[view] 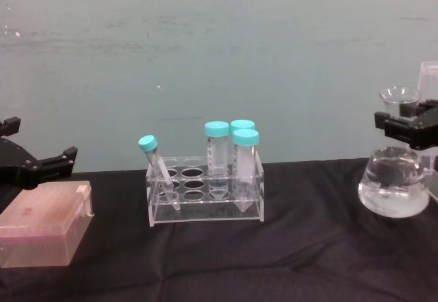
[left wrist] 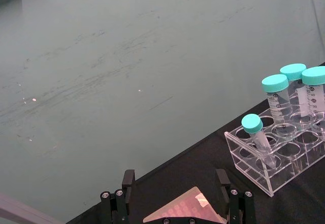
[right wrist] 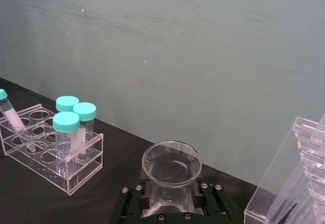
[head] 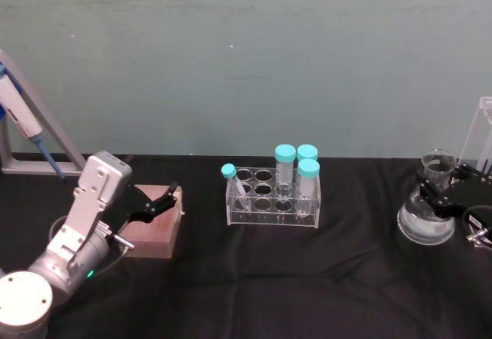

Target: Place the experimental apparatus aside using one hand.

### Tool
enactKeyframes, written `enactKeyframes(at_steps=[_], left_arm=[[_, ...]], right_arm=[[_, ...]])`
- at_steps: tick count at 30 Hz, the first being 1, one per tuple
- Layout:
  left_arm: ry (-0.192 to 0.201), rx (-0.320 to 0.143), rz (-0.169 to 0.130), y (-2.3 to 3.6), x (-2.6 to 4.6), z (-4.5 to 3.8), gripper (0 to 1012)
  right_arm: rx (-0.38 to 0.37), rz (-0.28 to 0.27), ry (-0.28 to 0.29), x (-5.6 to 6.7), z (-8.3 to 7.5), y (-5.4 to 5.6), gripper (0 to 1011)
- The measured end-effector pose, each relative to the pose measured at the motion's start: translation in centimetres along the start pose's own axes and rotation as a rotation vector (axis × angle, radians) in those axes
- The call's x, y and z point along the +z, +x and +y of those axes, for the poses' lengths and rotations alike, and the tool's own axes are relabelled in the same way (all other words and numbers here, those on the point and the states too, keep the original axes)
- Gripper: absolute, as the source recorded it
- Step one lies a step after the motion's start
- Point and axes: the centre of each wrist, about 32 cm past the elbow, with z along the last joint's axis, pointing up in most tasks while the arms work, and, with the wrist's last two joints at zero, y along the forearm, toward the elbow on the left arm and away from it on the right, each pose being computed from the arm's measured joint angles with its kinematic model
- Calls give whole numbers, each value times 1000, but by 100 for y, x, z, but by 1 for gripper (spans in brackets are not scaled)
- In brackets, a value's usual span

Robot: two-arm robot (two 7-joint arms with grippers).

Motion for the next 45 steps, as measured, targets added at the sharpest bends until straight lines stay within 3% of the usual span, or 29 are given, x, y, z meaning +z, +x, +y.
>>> enactKeyframes(at_steps=[23,45], left_arm=[[0,0,0,0,0,0,1000],[0,0,0,0,0,0,1000]], right_arm=[[-80,13,-35,-92,-30,92,451],[-74,32,-46,-149,15,147,450]])
